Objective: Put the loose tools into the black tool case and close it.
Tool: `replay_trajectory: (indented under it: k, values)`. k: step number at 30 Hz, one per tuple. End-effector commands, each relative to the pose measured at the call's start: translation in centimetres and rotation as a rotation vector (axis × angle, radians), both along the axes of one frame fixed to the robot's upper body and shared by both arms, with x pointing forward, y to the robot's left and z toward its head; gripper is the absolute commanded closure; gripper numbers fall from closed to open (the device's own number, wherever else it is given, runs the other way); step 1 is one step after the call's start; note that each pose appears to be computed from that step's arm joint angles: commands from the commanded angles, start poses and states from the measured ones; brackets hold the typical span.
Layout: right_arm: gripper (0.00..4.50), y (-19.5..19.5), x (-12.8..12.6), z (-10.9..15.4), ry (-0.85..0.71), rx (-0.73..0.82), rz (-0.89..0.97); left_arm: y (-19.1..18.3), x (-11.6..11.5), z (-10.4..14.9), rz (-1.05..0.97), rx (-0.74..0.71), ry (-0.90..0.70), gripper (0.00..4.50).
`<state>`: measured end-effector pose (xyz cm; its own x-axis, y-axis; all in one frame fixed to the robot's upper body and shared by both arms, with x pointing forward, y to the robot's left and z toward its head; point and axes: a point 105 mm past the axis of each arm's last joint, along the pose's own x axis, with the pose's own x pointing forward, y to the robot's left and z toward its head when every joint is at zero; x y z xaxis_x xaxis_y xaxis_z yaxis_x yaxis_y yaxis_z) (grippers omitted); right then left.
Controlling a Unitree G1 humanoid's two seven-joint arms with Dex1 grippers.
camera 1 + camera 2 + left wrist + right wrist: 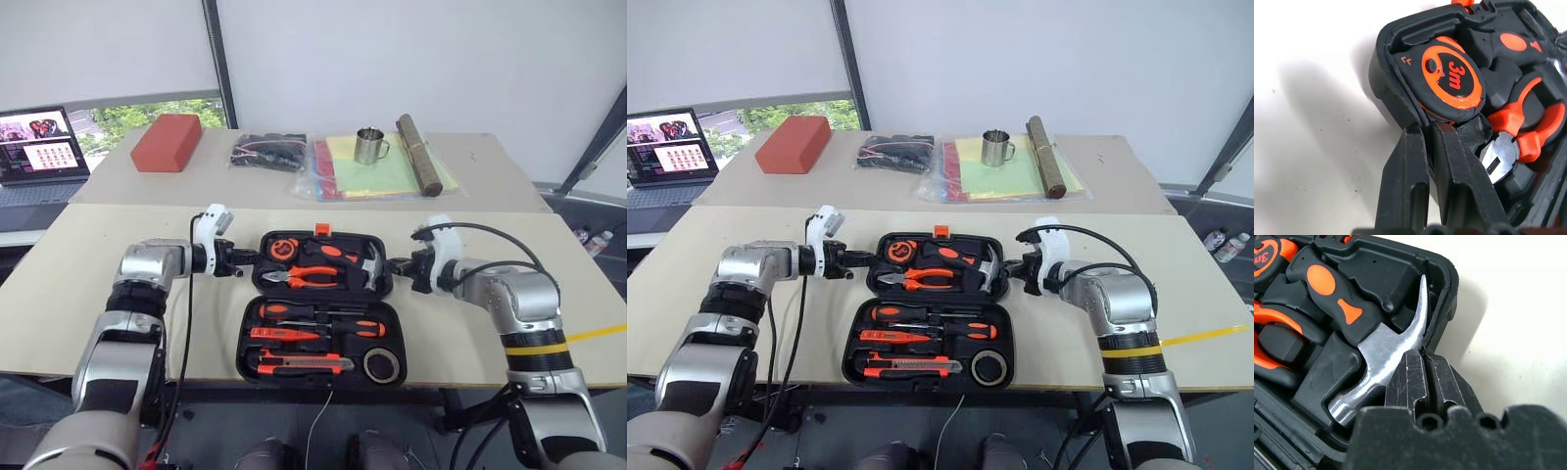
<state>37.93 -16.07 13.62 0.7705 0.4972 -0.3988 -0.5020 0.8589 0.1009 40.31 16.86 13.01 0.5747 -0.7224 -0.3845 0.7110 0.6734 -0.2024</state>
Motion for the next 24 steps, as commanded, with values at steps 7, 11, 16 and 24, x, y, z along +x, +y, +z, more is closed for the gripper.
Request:
replay_trajectory:
  k: [7, 11, 16, 24]
  values:
    - [4.50, 0.2, 0.8, 11.2, -0.583, 0.028, -0.049, -4.1, 1.4, 9.5, -0.079, -0.126, -0.535, 4.47]
    - [4.50, -0.3, 0.2, 10.4, -0.641, -0.033, -0.067, -4.4, 0.6, 8.2, -0.127, -0.033, -0.615, 4.47]
    - [4.50, -1.1, -1.5, 7.4, -0.679, -0.153, -0.068, -3.5, 0.3, 6.5, -0.060, 0.008, -0.655, 4.47]
    - [4.50, -2.0, -6.4, 7.0, -0.805, -0.196, -0.039, -2.2, -2.7, 6.8, 0.036, -0.124, -0.580, 4.47]
